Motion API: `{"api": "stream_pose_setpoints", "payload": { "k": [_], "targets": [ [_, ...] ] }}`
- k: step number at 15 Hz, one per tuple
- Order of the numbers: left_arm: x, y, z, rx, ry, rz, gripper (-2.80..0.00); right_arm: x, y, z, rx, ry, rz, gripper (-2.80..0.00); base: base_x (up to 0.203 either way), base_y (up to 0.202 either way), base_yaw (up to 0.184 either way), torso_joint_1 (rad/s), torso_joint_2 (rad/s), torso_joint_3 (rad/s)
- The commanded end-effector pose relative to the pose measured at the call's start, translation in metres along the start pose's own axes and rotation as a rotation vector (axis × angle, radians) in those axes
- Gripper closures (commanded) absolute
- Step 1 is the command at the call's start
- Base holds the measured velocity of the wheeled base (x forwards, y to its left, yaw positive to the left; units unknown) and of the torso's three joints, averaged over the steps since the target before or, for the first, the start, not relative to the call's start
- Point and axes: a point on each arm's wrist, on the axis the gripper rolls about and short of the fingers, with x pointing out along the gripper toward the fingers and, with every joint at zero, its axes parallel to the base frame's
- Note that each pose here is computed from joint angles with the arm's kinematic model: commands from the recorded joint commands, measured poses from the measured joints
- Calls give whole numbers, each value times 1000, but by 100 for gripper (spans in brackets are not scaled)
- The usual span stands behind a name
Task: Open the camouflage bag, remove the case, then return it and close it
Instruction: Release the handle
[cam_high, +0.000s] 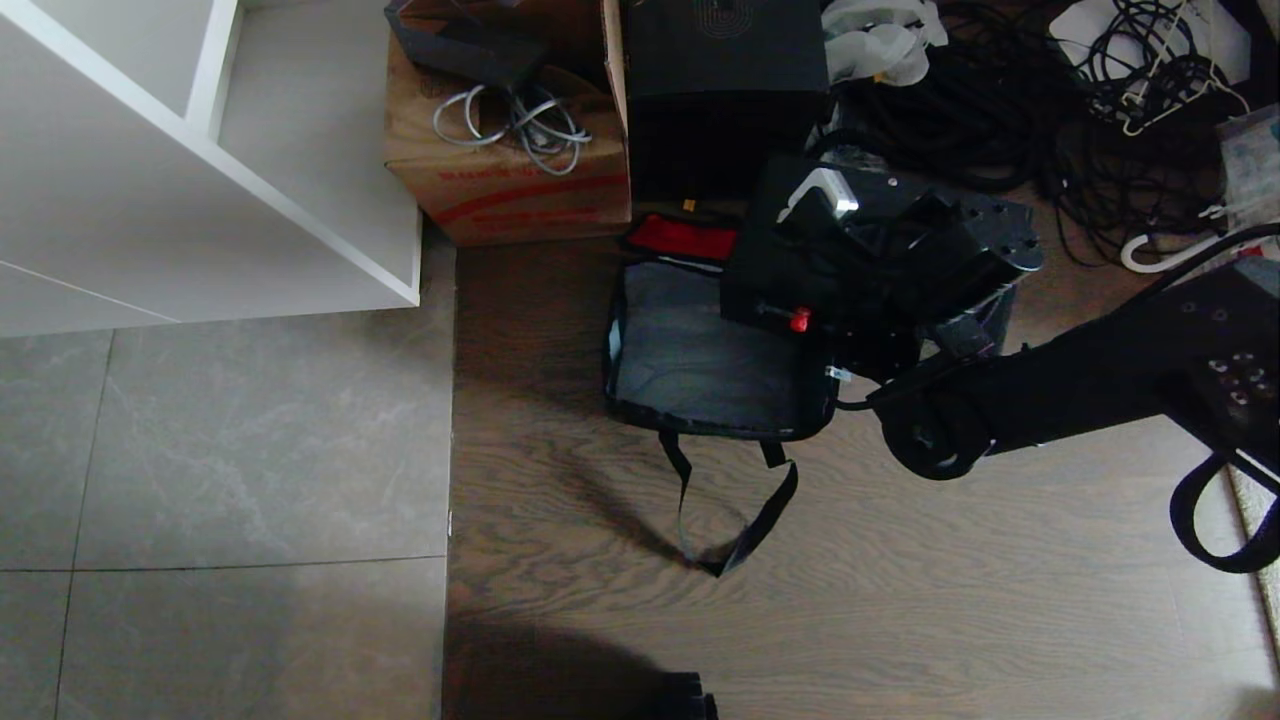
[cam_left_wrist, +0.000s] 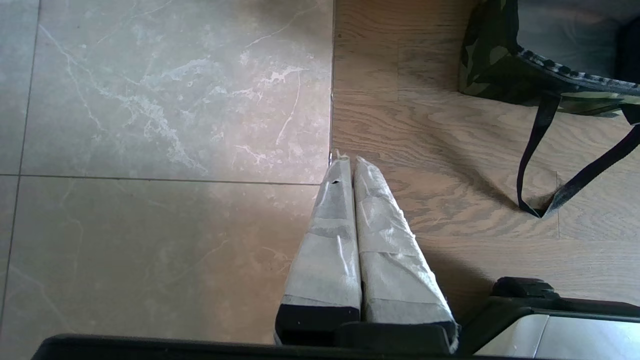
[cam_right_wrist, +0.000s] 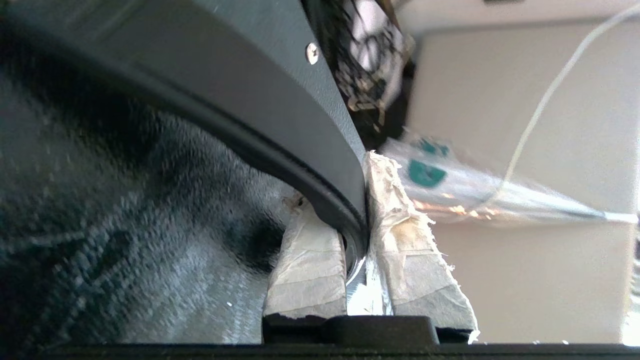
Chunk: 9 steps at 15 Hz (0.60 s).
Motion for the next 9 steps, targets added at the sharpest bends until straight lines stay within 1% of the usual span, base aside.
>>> {"api": "stream_pose_setpoints", "payload": {
  "k": [1,7,9],
  "targets": [
    [1,0,-3,0,9,1,0,19,-14,-12,-15,48,-46,0,0,0,0,0,0,0],
    [1,0,-3,0,9,0,0,52,-26,-47,-60,140,-115,0,0,0,0,0,0,0],
    [1,0,-3,0,9,1,0,60,-33,-55,-68,162,-136,0,0,0,0,0,0,0]
  ]
}}
